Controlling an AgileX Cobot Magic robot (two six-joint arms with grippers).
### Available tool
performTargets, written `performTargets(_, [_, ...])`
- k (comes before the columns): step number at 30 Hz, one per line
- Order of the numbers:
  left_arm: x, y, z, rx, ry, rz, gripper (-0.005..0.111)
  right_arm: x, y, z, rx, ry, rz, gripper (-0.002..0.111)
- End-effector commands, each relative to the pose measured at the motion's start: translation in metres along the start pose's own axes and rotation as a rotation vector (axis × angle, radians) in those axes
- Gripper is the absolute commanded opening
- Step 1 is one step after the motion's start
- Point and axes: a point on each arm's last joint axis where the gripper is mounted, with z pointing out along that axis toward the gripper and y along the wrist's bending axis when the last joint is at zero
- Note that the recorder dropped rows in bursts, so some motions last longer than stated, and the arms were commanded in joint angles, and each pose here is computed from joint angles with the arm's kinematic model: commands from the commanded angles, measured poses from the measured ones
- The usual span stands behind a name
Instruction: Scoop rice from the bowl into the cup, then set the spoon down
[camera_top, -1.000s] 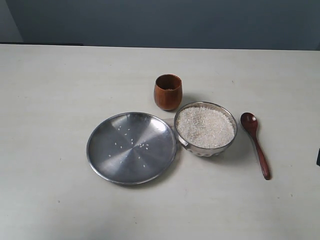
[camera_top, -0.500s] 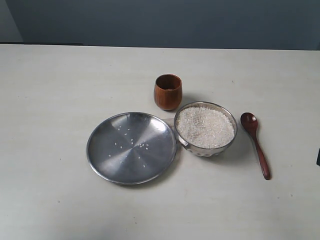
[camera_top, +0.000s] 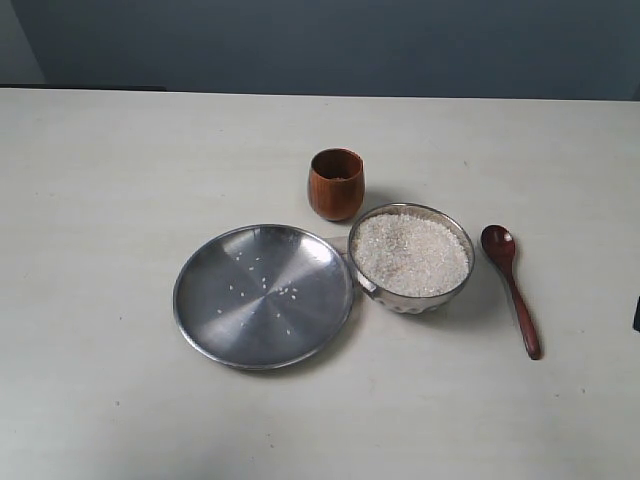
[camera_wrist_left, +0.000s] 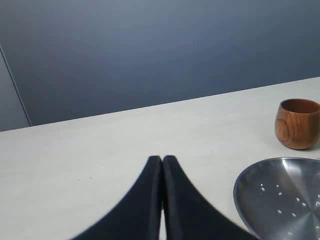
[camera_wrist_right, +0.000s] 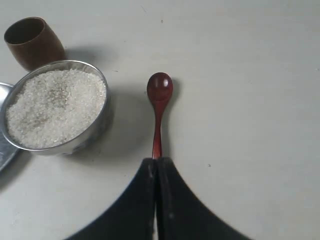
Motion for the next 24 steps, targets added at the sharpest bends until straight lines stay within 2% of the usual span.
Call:
performTargets(1, [0.001, 0.000, -0.001, 0.001, -0.005, -0.010, 0.000, 0.001, -0.001, 0.000, 0.003, -0.005, 0.002, 0.000])
performTargets(9, [-0.003, -0.002, -0.001, 0.028, -0.013, -0.016, 0.000, 0.001, -0.001, 0.000, 0.003, -0.005, 0.002, 0.000])
performTargets(15, [-0.007, -0.002, -0.001, 0.030, -0.047, -0.067, 0.000, 0.001, -0.001, 0.000, 0.003, -0.005, 0.002, 0.000])
performTargets(18, [-0.010, -0.002, -0.001, 0.026, -0.079, -0.044, 0.000, 0.001, -0.001, 0.000, 0.003, -0.005, 0.002, 0.000])
performTargets(24, [-0.009, 0.000, -0.001, 0.002, -0.062, -0.076, 0.000, 0.001, -0.001, 0.000, 0.002, -0.006, 0.002, 0.000])
